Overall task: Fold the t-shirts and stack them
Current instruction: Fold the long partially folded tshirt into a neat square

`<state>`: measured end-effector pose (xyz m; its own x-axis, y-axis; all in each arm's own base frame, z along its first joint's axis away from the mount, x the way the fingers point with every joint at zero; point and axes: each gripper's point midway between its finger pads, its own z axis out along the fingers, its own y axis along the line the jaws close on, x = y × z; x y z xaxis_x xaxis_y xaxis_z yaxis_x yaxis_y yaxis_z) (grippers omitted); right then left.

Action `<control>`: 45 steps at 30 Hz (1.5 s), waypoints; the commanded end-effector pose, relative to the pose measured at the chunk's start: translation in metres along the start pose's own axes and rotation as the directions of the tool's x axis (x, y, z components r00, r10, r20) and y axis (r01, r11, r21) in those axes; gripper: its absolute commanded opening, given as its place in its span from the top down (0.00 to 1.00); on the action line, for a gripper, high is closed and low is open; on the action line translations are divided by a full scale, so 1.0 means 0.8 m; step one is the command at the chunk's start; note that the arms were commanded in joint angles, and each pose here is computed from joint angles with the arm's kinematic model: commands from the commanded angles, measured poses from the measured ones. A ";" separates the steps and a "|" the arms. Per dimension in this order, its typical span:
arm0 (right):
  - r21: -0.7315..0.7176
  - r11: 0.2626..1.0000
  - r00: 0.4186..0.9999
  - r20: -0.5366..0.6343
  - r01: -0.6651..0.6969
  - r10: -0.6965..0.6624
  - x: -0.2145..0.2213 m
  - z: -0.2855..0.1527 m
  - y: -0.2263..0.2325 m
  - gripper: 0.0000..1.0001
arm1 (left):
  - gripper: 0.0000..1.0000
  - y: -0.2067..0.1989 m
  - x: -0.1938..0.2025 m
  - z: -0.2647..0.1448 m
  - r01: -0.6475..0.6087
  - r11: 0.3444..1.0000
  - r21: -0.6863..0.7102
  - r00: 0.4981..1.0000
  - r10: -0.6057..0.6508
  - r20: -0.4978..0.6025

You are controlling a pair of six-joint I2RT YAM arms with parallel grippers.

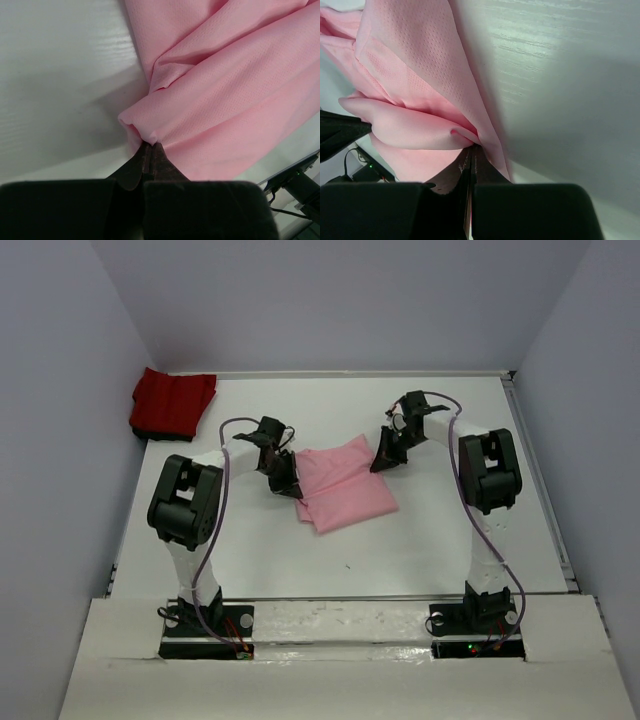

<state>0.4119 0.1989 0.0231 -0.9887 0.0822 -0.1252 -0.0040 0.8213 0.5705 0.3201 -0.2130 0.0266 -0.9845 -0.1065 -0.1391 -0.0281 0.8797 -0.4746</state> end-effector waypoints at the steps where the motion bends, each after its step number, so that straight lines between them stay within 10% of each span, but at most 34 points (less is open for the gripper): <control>1: 0.073 0.997 1.000 -0.020 0.013 -0.011 0.006 0.005 -0.025 1.00 | 1.00 0.008 0.019 -0.018 0.023 0.999 -0.037 1.000 -0.023 0.000; 45: -0.014 1.000 1.000 -0.020 0.001 -0.001 0.068 -0.057 0.018 1.00 | 1.00 -0.034 -0.017 -0.028 -0.020 0.998 0.061 0.998 0.017 0.059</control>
<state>0.3484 0.1854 0.0328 -0.9966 0.0699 -0.0447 0.0335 0.8318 0.5540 0.3195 -0.2155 0.0374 -0.9795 -0.1374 -0.1473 -0.0490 0.8718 -0.4873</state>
